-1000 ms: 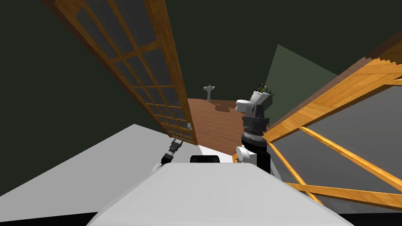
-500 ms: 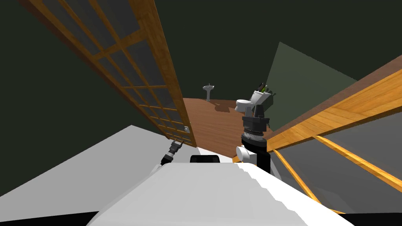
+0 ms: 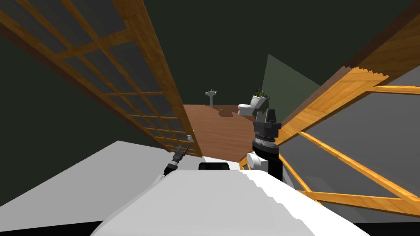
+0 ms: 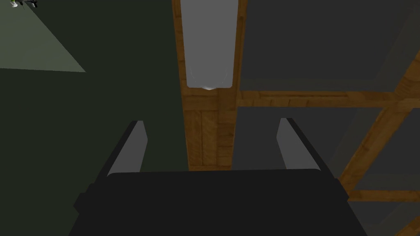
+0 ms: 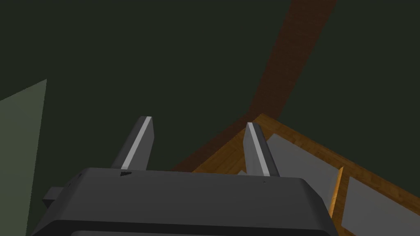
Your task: Pull the door open
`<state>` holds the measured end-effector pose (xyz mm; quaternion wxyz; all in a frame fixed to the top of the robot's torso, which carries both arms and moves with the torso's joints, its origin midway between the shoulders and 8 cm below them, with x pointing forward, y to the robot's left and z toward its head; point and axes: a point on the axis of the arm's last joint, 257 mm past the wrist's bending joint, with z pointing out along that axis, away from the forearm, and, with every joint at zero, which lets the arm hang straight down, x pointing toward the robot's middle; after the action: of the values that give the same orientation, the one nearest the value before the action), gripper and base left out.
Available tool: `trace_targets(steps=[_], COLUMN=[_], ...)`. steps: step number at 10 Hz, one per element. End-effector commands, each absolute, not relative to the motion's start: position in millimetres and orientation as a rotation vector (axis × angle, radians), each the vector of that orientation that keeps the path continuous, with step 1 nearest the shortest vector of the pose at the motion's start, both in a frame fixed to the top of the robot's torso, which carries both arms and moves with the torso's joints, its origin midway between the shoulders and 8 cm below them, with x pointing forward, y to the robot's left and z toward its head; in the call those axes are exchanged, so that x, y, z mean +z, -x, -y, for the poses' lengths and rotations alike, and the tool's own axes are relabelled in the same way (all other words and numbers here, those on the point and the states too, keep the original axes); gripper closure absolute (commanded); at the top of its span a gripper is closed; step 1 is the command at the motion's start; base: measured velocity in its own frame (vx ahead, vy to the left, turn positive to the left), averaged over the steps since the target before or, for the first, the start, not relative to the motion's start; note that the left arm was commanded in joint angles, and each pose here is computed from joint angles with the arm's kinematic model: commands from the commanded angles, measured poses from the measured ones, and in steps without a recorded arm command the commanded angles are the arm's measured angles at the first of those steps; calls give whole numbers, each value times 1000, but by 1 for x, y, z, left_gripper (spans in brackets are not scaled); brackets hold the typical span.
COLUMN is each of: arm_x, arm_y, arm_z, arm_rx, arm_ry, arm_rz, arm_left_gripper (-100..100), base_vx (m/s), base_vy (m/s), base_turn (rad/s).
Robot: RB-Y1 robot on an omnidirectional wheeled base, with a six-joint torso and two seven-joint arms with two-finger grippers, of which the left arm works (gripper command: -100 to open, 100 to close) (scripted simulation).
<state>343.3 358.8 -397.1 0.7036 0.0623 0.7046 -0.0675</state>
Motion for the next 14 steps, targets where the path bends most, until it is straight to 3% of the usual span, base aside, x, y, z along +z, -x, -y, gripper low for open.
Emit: trace_targets(steps=[1,6,7,14], arm_x=[-398,-398,-398,-397], arm_y=[-338,-330,-330,-332], arm_z=[-378,-403,-403,-404], arm_rx=[-107,-55,-55,-87], arm_ry=[-93,-42,-42,0], arm_rz=[-1570,-1571,-1571,-1569], arm_left_gripper=[-100,-100,100,100], base_vx=[145,134,-13,-14], base_vy=[-83,-42,1,7], base_turn=[-342,-146,43,-11])
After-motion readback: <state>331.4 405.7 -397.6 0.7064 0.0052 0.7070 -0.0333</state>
